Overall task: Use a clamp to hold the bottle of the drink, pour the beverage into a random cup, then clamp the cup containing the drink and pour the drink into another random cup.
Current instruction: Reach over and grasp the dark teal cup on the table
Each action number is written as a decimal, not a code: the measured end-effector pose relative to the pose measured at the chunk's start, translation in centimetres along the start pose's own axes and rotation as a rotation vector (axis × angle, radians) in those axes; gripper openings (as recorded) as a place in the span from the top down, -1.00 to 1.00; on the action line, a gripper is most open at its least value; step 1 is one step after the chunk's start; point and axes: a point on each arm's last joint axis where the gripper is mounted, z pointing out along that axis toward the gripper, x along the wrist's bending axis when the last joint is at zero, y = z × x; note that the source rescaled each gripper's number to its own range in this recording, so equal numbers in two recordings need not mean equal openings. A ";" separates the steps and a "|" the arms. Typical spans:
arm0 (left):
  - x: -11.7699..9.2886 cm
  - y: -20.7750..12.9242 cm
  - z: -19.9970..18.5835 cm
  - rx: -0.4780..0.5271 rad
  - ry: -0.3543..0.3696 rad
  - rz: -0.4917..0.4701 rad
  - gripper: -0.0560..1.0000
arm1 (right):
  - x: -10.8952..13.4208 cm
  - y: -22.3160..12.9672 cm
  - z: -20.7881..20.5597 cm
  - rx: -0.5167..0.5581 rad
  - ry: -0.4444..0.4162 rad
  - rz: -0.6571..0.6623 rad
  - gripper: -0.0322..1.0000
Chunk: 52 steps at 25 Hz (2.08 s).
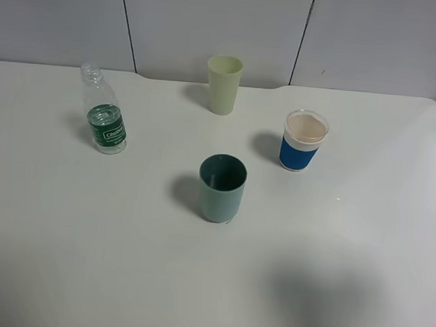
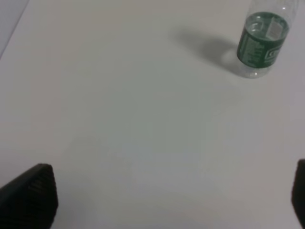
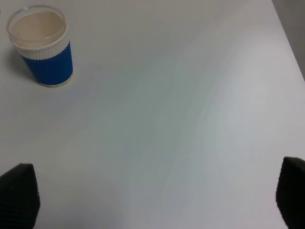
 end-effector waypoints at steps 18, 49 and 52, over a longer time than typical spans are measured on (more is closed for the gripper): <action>0.0 0.0 0.0 0.000 0.000 0.000 -1.00 | 0.3 0.0 0.0 -0.005 0.030 -0.009 -1.00; 0.0 0.0 0.0 0.000 0.000 0.001 -1.00 | -0.5 8.1 11.4 0.131 0.131 -0.040 -1.00; 0.0 0.0 0.0 0.000 0.000 0.001 -1.00 | -0.6 8.2 12.3 0.144 0.129 -0.040 -1.00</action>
